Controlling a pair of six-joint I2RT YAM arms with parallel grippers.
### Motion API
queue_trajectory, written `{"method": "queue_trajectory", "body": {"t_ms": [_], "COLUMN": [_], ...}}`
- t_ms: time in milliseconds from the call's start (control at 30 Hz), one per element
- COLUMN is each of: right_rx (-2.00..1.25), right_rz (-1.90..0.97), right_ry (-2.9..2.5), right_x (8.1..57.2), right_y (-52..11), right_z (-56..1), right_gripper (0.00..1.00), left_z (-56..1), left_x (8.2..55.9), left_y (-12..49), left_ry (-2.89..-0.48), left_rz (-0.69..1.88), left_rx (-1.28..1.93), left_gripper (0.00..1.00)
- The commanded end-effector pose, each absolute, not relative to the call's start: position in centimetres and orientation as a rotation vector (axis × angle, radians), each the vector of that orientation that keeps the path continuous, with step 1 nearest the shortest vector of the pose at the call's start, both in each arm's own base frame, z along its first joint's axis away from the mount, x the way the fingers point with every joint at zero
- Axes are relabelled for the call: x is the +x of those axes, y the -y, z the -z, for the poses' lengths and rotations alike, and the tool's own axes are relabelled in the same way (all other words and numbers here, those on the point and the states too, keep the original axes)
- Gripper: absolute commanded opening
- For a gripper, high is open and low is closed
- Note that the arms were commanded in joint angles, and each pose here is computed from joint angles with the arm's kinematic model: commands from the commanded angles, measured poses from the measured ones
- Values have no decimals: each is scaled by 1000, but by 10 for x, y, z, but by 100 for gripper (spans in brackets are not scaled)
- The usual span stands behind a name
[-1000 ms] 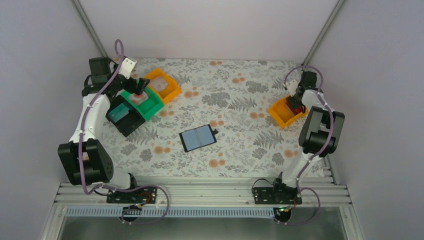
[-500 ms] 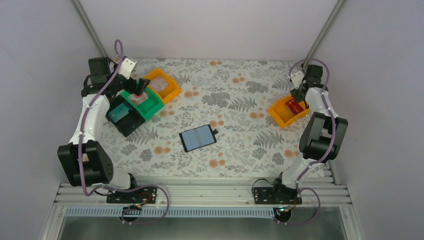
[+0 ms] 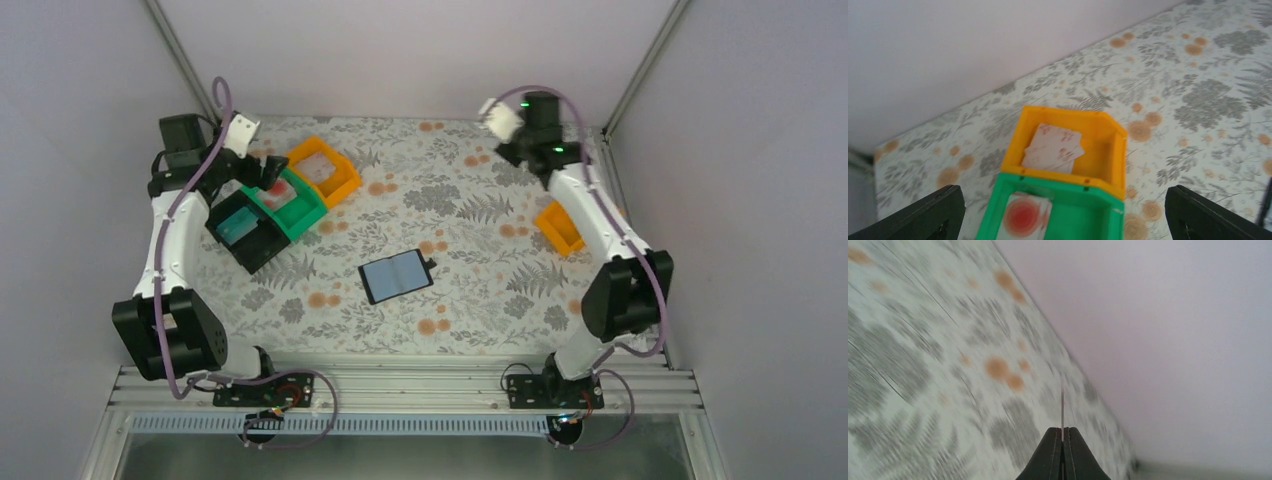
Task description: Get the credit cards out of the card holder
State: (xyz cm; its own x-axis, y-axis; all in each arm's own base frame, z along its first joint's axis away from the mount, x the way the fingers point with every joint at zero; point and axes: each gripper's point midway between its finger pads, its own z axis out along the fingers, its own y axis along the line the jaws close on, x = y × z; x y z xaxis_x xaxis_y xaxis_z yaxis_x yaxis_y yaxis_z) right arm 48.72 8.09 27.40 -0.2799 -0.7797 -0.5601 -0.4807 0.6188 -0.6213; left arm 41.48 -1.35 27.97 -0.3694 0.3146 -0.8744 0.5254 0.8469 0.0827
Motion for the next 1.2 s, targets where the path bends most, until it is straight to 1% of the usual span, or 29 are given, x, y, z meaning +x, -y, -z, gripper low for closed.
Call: {"method": "queue_trajectory", "body": {"t_ms": [0,133,200,233,333,433,633,833,1000,1133,1167], "right_rx": [-1244,-1447,-1524,-1567,-1654,-1704,-1657,-1522,-1477,-1487,-1462], "right_rz": [388,365,293,240,161,153,352,599,621,566,554], "right_ry": [-1689,-1433,-1259,-1141,-800,-509,-203,52,89,35,6], "right_x": [490,477,460,443,401,371,355,349,356,367,373], "right_y": [-206,-326,-383,-414,-479,-521,-553,-563,-570,-585,-590], "right_z": [-293,-291,-296,-300,-294,-280,-253,-240,-232,-217,-225], "right_gripper": [4,4,4,4,4,4,4,4,4,4,4], "left_z": [-283,-259,-247,-242,-225,-212,-192,-167,-156,-143,-140], "left_x": [410,408,407,405,403,400,388,377,379,379,379], "left_y": [-25,-76,-101,-116,-145,-160,-185,-208,-216,-220,-220], "left_ry": [-2024,-2129,-2174,-2193,-2242,-2275,-2332,-2390,-2416,-2449,-2456], "left_rz": [187,131,99,81,70,66,-57,-57,-40,-41,-43], "left_rx": [543,425,368,332,254,218,170,98,64,59,61], "left_gripper": [100,100,100,100,100,100,100,100,100,100,100]}}
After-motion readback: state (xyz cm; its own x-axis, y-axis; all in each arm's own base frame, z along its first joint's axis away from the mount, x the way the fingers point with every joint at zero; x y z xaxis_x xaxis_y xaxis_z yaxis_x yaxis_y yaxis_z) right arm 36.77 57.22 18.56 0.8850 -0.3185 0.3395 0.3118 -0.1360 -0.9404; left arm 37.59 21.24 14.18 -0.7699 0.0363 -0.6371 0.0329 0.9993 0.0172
